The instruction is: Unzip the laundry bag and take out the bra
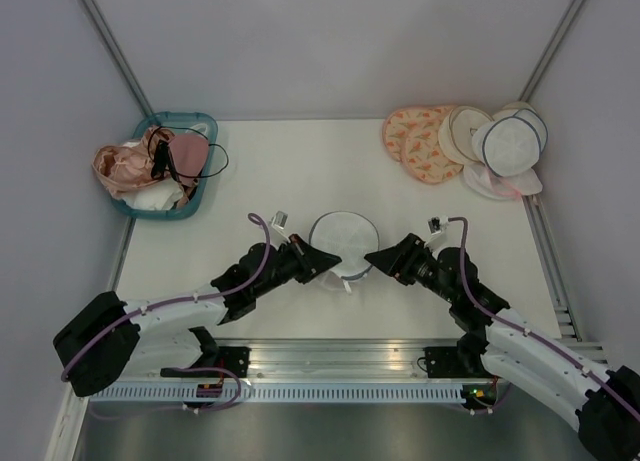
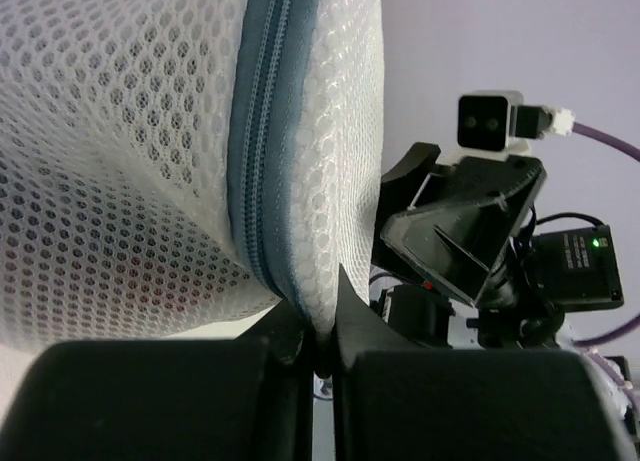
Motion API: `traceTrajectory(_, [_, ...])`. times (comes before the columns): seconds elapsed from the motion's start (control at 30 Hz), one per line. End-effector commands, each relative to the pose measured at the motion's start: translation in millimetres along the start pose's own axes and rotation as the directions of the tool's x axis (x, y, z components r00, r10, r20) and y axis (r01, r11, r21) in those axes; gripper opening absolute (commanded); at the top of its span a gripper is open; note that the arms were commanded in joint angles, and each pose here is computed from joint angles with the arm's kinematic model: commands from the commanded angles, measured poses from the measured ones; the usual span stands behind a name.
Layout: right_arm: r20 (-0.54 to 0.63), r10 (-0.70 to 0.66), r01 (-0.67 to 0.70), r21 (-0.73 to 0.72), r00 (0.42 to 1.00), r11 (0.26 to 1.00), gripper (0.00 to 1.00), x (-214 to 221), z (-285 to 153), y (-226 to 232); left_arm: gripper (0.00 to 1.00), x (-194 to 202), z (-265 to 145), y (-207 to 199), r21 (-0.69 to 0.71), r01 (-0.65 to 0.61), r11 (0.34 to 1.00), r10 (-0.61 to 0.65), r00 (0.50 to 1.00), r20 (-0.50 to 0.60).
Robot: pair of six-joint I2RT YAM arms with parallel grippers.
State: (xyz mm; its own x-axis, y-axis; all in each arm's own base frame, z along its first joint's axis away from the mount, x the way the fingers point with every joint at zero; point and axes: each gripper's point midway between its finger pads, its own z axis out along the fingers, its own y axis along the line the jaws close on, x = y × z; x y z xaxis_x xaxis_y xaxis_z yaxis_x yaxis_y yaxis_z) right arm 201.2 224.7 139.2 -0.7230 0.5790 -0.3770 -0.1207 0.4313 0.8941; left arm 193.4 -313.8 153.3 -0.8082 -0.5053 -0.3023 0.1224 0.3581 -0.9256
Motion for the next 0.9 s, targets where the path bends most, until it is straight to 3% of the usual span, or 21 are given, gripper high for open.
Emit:
traceTrajectory(0.0, [0.055, -0.212, 0.205, 0.115, 0.976, 0.972, 0.68, -23.0, -13.4, 2.4, 0.02, -22.2, -5.3, -17.5, 0.044, -0.016, 0.999, 0.012, 0.994, 0.11])
traceTrajectory(0.07, [0.034, -0.271, 0.261, 0.173, 0.962, 0.95, 0.73, -23.0, -22.6, -9.3, 0.02, -25.5, -6.0, -13.8, 0.027, -0.013, 1.0, 0.01, 0.992, 0.129])
traceTrajectory(0.17, [0.017, -0.326, 0.32, 0.154, 0.945, 0.935, 0.73, -21.2, -29.7, -5.4, 0.02, -24.8, -3.3, -12.7, 0.021, -0.012, 1.0, 0.01, 0.993, 0.12])
traceTrajectory(0.33, [-0.052, -0.42, 0.423, 0.091, 0.906, 0.902, 0.56, -4.1, -30.8, -3.6, 0.02, -16.4, 8.8, -16.2, 0.055, -0.005, 0.998, 0.003, 0.999, 0.034])
traceTrajectory(0.53, [-0.083, -0.531, 0.535, 0.021, 0.843, 0.845, 0.45, 9.6, -30.8, 4.5, 0.02, -13.6, 12.7, -18.6, 0.136, 0.052, 0.989, -0.041, 0.996, -0.084])
traceTrajectory(0.67, [-0.137, -0.582, 0.592, 0.045, 0.802, 0.805, 0.47, 20.6, -22.0, -3.6, 0.02, -13.9, 11.2, -33.1, 0.234, 0.114, 0.966, -0.074, 0.982, -0.173])
traceTrajectory(0.87, [-0.142, -0.68, 0.691, 0.053, 0.72, 0.721, 0.5, 38.0, -11.3, 6.7, 0.02, -9.0, 12.7, -30.1, 0.222, 0.179, 0.958, -0.127, 0.965, -0.231])
